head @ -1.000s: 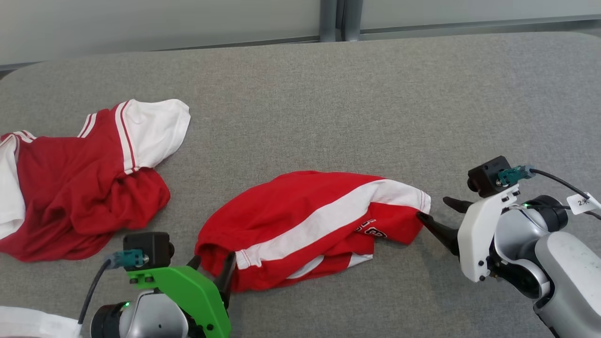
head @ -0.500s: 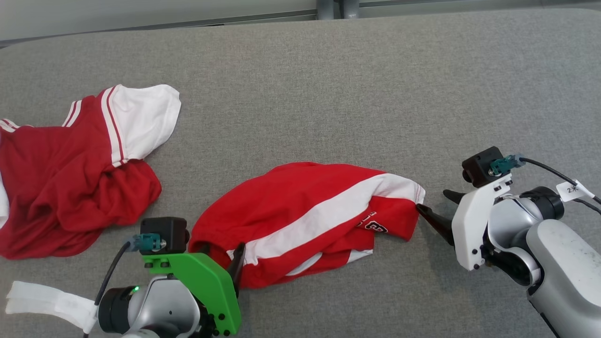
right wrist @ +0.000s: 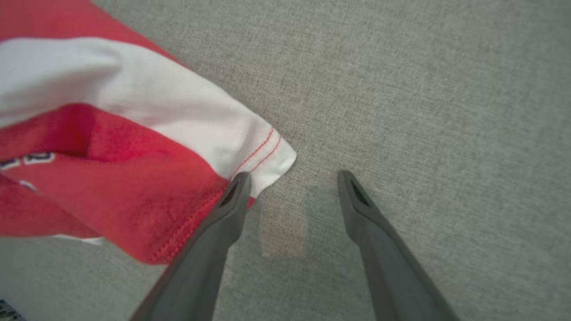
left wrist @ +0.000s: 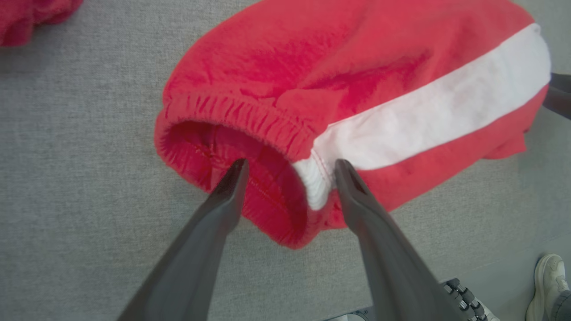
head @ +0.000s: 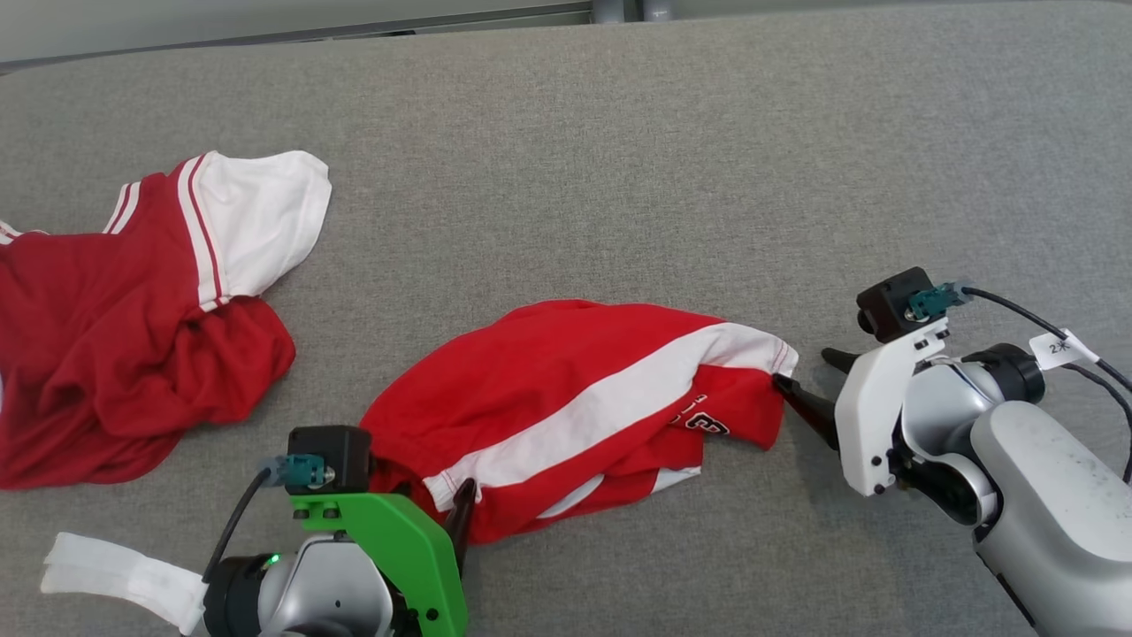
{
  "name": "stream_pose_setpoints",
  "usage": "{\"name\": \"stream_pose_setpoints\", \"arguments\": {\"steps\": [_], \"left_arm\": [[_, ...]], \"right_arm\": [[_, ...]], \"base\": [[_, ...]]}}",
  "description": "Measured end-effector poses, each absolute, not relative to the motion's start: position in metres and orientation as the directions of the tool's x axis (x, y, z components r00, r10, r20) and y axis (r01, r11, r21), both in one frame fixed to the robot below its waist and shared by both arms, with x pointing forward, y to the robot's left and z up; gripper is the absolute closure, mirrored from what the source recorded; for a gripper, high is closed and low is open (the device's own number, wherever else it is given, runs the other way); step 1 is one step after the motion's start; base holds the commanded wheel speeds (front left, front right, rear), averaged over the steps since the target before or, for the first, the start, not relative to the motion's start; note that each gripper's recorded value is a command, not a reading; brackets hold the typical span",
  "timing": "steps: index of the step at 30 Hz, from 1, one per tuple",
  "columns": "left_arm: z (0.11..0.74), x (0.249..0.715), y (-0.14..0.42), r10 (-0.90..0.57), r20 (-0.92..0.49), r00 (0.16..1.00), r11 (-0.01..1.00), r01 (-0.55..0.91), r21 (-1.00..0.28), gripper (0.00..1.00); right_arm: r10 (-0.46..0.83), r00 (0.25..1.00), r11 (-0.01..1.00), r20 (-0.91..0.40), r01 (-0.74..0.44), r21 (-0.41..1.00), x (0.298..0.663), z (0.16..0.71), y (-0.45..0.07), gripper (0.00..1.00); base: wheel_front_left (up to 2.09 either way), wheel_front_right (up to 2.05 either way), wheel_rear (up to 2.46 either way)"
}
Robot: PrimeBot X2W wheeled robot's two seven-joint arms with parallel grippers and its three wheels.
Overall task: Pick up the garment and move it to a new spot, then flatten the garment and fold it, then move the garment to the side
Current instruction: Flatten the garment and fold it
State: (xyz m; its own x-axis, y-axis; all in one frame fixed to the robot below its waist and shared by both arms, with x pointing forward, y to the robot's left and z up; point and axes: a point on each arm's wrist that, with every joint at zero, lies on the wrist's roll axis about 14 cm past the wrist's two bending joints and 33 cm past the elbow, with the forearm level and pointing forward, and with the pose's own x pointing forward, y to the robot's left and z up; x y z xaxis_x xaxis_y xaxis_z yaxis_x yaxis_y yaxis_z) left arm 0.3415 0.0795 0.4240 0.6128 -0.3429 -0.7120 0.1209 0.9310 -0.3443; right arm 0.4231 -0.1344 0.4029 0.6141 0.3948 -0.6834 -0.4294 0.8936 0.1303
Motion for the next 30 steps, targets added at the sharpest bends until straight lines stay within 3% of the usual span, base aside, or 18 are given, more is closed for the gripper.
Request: {"name": "stream_pose_setpoints", "arguments": {"steps": [3, 6, 10, 14, 28, 29, 30], "left_arm": [[0.422, 0.343, 0.078, -0.345, -0.714, 0.608, 0.931, 0.124, -0.344, 0.19], [0.422, 0.346, 0.077, -0.347, -0.708, 0.615, 0.93, 0.129, -0.344, 0.51], [0.422, 0.346, 0.076, -0.352, -0.703, 0.618, 0.928, 0.131, -0.349, 0.8], [0.423, 0.346, 0.077, -0.349, -0.695, 0.628, 0.928, 0.128, -0.35, 1.0], [0.42, 0.352, 0.076, -0.351, -0.681, 0.643, 0.923, 0.116, -0.366, 1.0], [0.419, 0.353, 0.076, -0.352, -0.68, 0.643, 0.922, 0.114, -0.369, 1.0], [0.418, 0.354, 0.075, -0.354, -0.68, 0.642, 0.921, 0.112, -0.374, 1.0]], "right_arm": [[0.412, 0.61, 0.89, -0.677, -0.429, 0.154, 0.425, 0.402, -0.127, 0.0], [0.421, 0.608, 0.887, -0.673, -0.432, 0.165, 0.426, 0.403, -0.123, 0.0], [0.446, 0.603, 0.878, -0.662, -0.438, 0.193, 0.426, 0.405, -0.115, 0.0], [0.468, 0.606, 0.869, -0.643, -0.447, 0.212, 0.426, 0.412, -0.11, 0.0], [0.486, 0.548, 0.859, -0.681, -0.443, 0.257, 0.417, 0.396, -0.102, 0.0], [0.494, 0.544, 0.855, -0.678, -0.446, 0.265, 0.416, 0.396, -0.099, 0.16], [0.501, 0.543, 0.851, -0.673, -0.448, 0.272, 0.417, 0.396, -0.096, 0.54]], "base": [[0.0, 0.0, 0.0], [0.0, 0.0, 0.0], [0.0, 0.0, 0.0], [0.0, 0.0, 0.0], [0.0, 0.0, 0.0], [0.0, 0.0, 0.0], [0.0, 0.0, 0.0]]}}
